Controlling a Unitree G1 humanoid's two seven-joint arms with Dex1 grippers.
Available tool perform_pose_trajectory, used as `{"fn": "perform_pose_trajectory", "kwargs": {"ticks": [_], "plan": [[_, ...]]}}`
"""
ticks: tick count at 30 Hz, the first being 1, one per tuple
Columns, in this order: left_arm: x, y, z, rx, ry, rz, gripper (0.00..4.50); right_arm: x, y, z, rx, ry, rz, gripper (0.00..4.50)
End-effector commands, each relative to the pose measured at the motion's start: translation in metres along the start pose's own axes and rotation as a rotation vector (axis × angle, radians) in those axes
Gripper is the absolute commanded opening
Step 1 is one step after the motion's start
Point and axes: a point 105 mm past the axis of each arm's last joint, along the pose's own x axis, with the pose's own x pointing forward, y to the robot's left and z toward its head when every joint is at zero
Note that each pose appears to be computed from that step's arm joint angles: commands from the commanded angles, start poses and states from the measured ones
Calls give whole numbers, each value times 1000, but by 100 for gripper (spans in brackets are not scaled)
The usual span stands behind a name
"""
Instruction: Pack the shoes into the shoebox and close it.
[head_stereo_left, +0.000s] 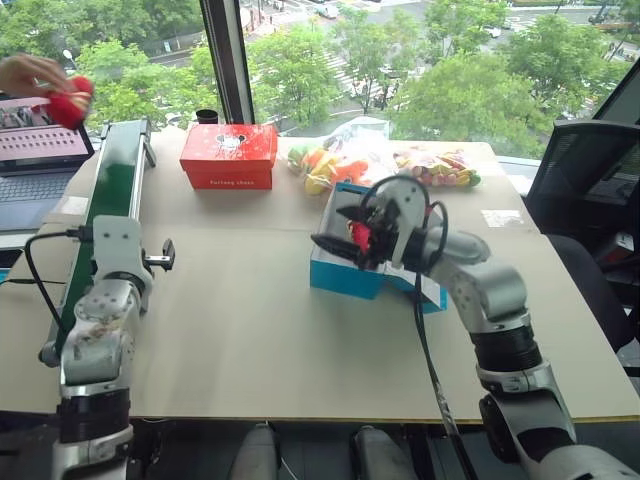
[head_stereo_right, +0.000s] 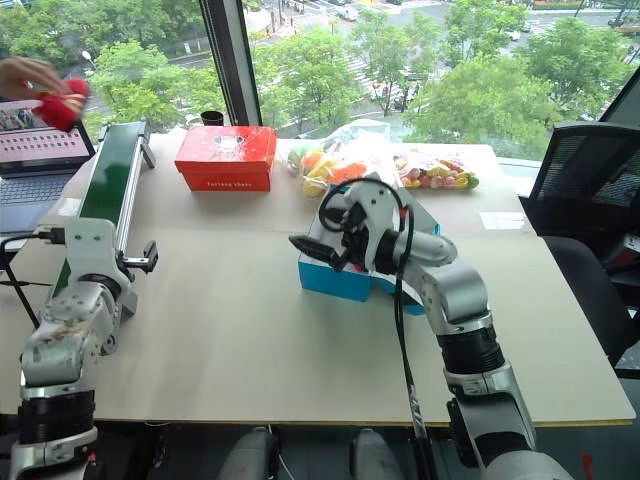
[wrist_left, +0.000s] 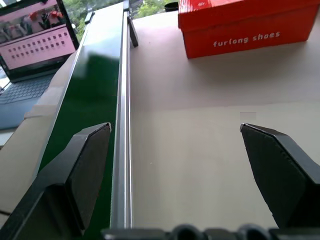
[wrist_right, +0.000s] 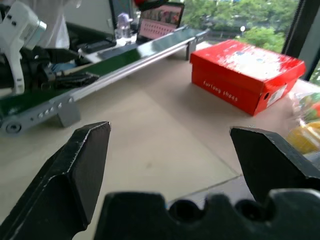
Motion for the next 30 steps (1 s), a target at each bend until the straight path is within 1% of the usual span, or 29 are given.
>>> {"fn": "perform_pose_trajectory", "kwargs": {"ticks": [1, 4, 8, 12, 16, 18, 21, 24, 28, 30], "plan": [[3, 6, 8, 13, -35, 37, 448, 11, 10, 10, -49, -56, 33, 450], [7, 6, 11, 24, -42, 38, 448, 17, 15, 10, -85, -48, 56, 450], [16, 8, 20, 36, -64, 42, 448, 26, 20, 13, -66, -62, 86, 450], [23, 20, 26, 49, -89, 69, 448, 29, 22, 19, -63, -95, 88, 450], [27, 33, 29, 69, -108, 96, 448, 29, 23, 19, -59, -93, 93, 450], [31, 50, 29, 79, -118, 130, 448, 26, 21, 11, -76, -61, 86, 450], [34, 62, 29, 87, -134, 134, 448, 23, 5, 4, -94, -17, -7, 450], [36, 70, 28, 89, -144, 140, 448, 20, -11, 1, -102, -5, -99, 450], [37, 75, 21, 82, -145, 139, 448, 20, -14, 0, -102, -1, -117, 450], [40, 74, 14, 55, -138, 121, 448, 20, -13, 0, -96, 2, -114, 450]]}}
